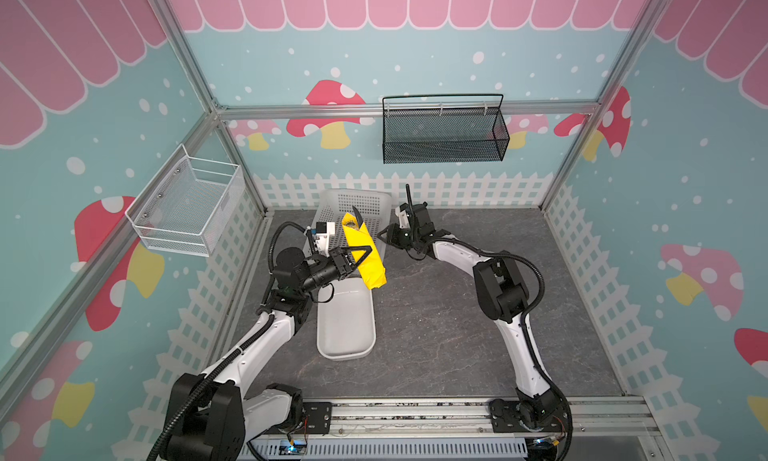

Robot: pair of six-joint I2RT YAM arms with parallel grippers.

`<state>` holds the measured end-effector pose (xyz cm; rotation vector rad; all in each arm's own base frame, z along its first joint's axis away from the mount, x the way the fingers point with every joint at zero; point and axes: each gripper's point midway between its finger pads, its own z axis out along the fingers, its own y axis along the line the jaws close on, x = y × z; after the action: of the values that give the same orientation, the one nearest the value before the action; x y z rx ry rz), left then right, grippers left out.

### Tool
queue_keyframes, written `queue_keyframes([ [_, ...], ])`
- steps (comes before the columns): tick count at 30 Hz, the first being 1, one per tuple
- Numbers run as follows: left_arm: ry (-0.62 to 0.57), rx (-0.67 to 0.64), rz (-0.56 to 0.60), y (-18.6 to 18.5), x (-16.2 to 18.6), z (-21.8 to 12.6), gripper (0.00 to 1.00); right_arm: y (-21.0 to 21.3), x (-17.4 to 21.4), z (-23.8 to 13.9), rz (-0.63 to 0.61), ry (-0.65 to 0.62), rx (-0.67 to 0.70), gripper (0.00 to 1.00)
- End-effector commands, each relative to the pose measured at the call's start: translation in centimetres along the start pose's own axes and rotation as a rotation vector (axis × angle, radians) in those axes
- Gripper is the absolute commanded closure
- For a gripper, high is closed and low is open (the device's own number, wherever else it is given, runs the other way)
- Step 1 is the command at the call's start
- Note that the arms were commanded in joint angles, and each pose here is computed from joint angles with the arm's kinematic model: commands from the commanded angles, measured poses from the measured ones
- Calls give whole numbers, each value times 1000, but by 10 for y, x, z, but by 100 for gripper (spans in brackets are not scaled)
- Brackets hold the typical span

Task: Place the utensils on the paper napkin and roll it up
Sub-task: 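Carry the yellow napkin roll with the left gripper toward the white basket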

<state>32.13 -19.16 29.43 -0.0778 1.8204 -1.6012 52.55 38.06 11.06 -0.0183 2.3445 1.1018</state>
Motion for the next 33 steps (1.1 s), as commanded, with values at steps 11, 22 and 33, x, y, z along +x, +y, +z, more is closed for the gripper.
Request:
queue_keyframes([
  [11,-3,14,33,-9,0,-2,100,-57,32,-77,-50,65,231,84],
  [22,85,-7,7,4,17,34,100,-96,77,-155,-42,76,370,85],
  [33,139,6,-4,2,35,55,100,-140,72,-229,-4,-24,426,87],
])
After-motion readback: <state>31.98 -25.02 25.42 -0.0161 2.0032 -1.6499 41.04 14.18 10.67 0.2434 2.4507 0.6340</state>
